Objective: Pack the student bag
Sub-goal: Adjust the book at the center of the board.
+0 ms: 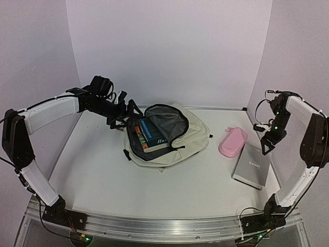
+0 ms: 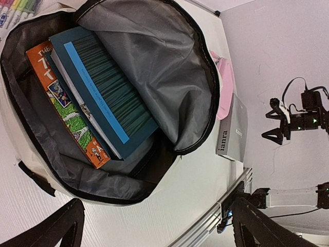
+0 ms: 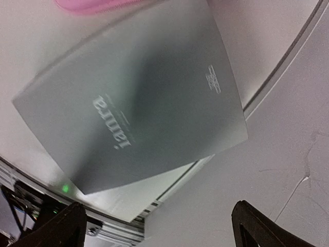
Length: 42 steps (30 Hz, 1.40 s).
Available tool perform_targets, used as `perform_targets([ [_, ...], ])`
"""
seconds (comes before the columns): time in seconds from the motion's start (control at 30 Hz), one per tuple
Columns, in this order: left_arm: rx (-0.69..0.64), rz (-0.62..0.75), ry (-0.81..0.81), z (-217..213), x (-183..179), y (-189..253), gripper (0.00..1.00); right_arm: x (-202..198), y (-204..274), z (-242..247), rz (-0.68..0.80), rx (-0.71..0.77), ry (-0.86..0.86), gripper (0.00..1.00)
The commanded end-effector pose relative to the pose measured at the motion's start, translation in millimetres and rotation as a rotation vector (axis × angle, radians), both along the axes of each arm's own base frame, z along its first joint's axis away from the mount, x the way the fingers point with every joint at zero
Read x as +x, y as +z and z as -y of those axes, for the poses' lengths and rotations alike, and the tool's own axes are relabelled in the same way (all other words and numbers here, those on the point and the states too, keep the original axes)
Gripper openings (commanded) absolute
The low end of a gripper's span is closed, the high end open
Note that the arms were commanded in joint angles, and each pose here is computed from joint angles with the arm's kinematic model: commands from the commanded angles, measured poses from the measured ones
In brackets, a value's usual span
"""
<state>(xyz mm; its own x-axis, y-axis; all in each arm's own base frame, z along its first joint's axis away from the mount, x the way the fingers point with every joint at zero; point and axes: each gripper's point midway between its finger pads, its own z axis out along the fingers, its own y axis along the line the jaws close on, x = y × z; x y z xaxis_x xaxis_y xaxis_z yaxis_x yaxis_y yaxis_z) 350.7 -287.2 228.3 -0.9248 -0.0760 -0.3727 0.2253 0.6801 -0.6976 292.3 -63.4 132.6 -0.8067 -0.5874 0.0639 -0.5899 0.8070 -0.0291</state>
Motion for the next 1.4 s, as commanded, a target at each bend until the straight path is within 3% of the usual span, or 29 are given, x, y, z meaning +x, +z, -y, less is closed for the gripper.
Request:
perform_targets([
  [0.0, -0.016, 0.046, -0.008, 4.0, 5.4, 11.5, 1.0, -14.4, -13.7, 28.2, -0.135, -0.106, 0.229, 0.98],
  [0.23, -0.011, 0.039, 0.007, 3.4, 7.3, 12.0, 1.0, -27.7, -58.4, 49.9, -0.249, -0.202, 0.392, 0.98],
  [0.47, 0.008, 0.055, 0.017, -0.4, 7.5, 16.6, 1.0, -30.1, -93.2, 35.1, -0.26, -0.128, 0.383, 0.95],
  [0.83, 0.024, 0.052, 0.004, 0.2, 9.5, 13.3, 1.0, -58.6, -82.0, -93.8, -0.176, 0.069, 0.495, 0.94],
  [1.0, 0.027, 0.051, -0.009, 0.8, 8.3, 11.8, 1.0, -69.4, -46.4, -167.1, -0.146, 0.24, 0.532, 0.93],
  [1.17, 0.001, 0.071, -0.036, 1.7, -0.1, 19.3, 1.0, -50.9, 3.2, -184.5, -0.104, 0.363, 0.397, 0.94],
  [1.37, 0.007, 0.069, -0.029, -4.2, -8.6, 15.5, 1.0, 12.2, 2.2, -138.2, -0.085, 0.389, 0.027, 0.92],
])
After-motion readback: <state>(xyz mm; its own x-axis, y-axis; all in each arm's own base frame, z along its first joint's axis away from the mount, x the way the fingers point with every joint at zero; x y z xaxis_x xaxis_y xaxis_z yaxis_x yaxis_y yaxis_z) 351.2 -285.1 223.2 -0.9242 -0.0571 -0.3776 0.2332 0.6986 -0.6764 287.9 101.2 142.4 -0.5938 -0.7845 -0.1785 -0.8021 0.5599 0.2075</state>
